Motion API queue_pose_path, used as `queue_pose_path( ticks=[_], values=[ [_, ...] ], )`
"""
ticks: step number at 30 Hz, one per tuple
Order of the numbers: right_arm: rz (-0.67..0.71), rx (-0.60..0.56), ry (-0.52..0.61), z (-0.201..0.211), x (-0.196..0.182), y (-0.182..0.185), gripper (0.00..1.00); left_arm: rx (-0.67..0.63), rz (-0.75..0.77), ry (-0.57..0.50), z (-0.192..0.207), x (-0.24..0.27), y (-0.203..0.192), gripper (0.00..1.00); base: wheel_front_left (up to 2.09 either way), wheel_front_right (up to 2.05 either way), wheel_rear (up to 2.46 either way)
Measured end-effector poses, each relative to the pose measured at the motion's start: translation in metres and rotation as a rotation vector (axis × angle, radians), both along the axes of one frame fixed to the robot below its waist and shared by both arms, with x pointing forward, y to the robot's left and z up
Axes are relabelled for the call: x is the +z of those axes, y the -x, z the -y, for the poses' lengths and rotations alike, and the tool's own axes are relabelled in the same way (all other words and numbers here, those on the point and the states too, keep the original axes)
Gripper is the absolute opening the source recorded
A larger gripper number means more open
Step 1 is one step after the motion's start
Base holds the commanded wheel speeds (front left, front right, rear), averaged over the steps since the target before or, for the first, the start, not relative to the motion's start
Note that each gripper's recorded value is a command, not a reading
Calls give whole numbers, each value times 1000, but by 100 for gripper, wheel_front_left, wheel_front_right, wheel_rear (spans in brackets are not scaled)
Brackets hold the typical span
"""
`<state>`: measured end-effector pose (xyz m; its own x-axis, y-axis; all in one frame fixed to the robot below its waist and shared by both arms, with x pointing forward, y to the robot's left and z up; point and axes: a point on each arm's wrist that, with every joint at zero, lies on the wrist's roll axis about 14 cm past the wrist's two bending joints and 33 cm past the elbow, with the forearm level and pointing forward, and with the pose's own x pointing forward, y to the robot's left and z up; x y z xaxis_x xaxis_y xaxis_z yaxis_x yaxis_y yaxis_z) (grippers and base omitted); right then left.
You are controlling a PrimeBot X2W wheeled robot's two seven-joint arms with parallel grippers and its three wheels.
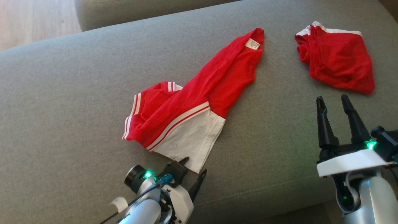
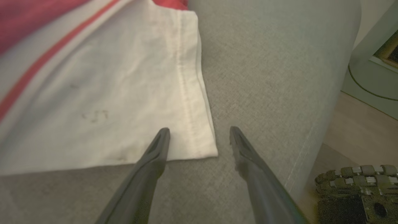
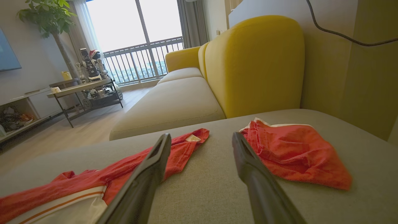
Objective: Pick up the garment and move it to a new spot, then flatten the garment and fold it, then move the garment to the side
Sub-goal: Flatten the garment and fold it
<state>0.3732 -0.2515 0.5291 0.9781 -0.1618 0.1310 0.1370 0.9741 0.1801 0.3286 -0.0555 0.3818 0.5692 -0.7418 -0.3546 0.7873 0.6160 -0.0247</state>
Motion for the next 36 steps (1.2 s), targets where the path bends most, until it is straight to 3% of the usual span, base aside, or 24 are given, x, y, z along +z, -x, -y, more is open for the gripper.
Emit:
queue_pose_path(
  ticks=[8, 9, 10, 11, 20, 26, 32, 36],
  values=[
    [0, -61, -82, 20, -6, 1, 100, -57, -38, -59, 5, -13, 3, 100, 0, 0, 0],
    [4, -60, -81, 20, -5, 0, 100, -58, -35, -66, 6, -14, 2, 80, 0, 0, 0],
    [7, -59, -81, 19, -4, -1, 100, -56, -35, -74, 5, -15, 1, 33, 0, 0, 0],
    [10, -58, -81, 19, -3, -2, 100, -48, -37, -82, 3, -17, 0, 0, 0, 0, 0],
    [15, -32, -87, 11, -1, -8, 100, -11, -17, -85, -4, -10, -10, 0, 0, 0, 0],
    [37, -15, -92, 5, 6, -8, 100, 43, 77, 44, 0, 35, -30, 0, 0, 0, 0],
    [40, -5, -107, 2, 6, -8, 100, 176, 377, 175, -40, 148, -114, 0, 0, 0, 0],
    [19, 11, -124, -4, -4, -11, 100, 237, 567, 126, -73, 231, -180, 0, 0, 0, 0]
  ],
)
